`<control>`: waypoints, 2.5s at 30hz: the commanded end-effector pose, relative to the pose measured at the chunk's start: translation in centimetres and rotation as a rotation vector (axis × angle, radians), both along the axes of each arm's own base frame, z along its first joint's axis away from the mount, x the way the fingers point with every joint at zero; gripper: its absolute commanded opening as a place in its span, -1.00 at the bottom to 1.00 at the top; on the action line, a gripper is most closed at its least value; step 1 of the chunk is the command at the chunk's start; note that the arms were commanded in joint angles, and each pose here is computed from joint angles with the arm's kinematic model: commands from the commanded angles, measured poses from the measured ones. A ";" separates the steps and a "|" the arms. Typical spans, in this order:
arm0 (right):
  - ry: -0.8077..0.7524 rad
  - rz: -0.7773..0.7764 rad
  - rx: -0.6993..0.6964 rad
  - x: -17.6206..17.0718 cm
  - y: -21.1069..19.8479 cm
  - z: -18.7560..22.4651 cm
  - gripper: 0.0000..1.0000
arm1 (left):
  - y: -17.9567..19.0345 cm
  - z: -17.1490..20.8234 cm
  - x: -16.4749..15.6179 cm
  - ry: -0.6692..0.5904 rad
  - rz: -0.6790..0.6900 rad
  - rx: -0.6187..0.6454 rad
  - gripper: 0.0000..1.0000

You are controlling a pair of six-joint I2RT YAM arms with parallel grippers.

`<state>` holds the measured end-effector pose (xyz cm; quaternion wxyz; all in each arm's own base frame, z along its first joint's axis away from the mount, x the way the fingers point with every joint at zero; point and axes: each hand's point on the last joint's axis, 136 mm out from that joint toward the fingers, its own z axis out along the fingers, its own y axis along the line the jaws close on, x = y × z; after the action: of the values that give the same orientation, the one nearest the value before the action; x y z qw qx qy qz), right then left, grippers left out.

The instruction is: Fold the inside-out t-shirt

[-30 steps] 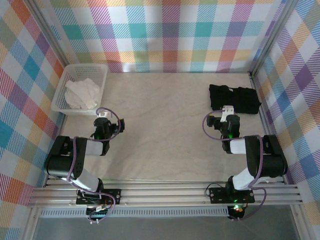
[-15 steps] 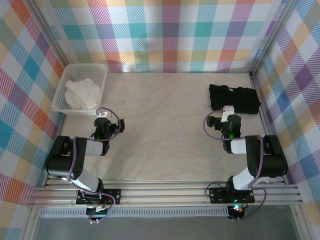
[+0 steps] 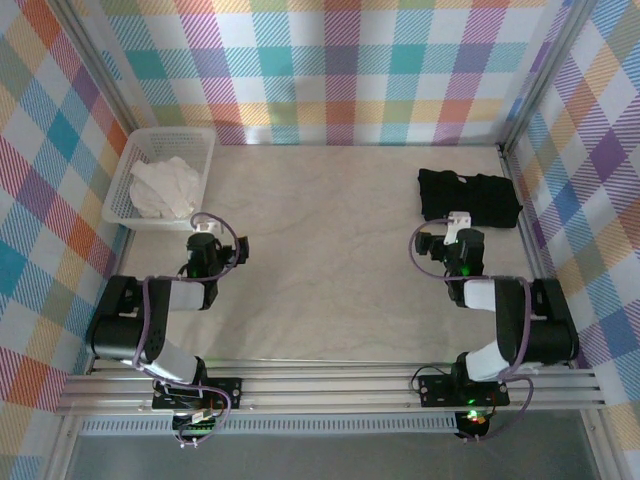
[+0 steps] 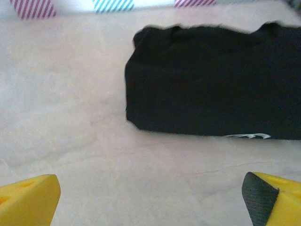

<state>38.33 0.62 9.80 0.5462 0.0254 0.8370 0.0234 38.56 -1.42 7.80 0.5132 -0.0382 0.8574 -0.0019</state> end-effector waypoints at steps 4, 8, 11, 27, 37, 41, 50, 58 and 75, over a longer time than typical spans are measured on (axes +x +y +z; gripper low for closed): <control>-0.156 -0.245 0.149 -3.1 -3.3 8.1 0.99 | -0.1 7.5 -0.9 -0.004 0.109 -0.252 1.00; -0.193 -0.139 0.306 -4.3 -0.8 11.5 0.94 | -2.8 11.8 -1.4 -0.058 0.008 -0.415 0.96; -0.138 0.052 0.360 -3.6 3.9 12.5 0.88 | -2.6 14.4 -1.5 -0.117 0.029 -0.460 0.95; 0.120 0.410 0.306 -0.2 17.8 7.7 0.92 | 15.3 10.6 9.0 0.188 0.591 -0.301 0.97; 0.112 0.376 0.283 -0.4 17.0 7.3 0.98 | 19.7 3.2 15.4 0.435 0.623 -0.072 0.95; 0.125 0.363 0.290 -0.6 16.7 6.6 0.99 | 19.5 0.1 16.9 0.503 0.585 -0.097 0.68; 0.138 0.340 0.302 -1.4 16.2 6.8 0.99 | 18.7 1.2 20.0 0.471 0.518 -0.171 -0.57; 0.092 0.309 0.280 -2.9 14.8 9.2 0.99 | 16.8 20.2 18.5 0.083 0.466 -0.251 -1.00; 0.079 0.266 0.119 -4.5 12.1 16.8 0.99 | -6.9 44.9 0.4 -0.467 -0.064 -0.287 -1.00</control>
<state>34.29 13.58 25.68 0.5173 -0.0435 0.8370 0.1728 36.64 -5.87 57.21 0.7172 -0.0924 0.6724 -0.1581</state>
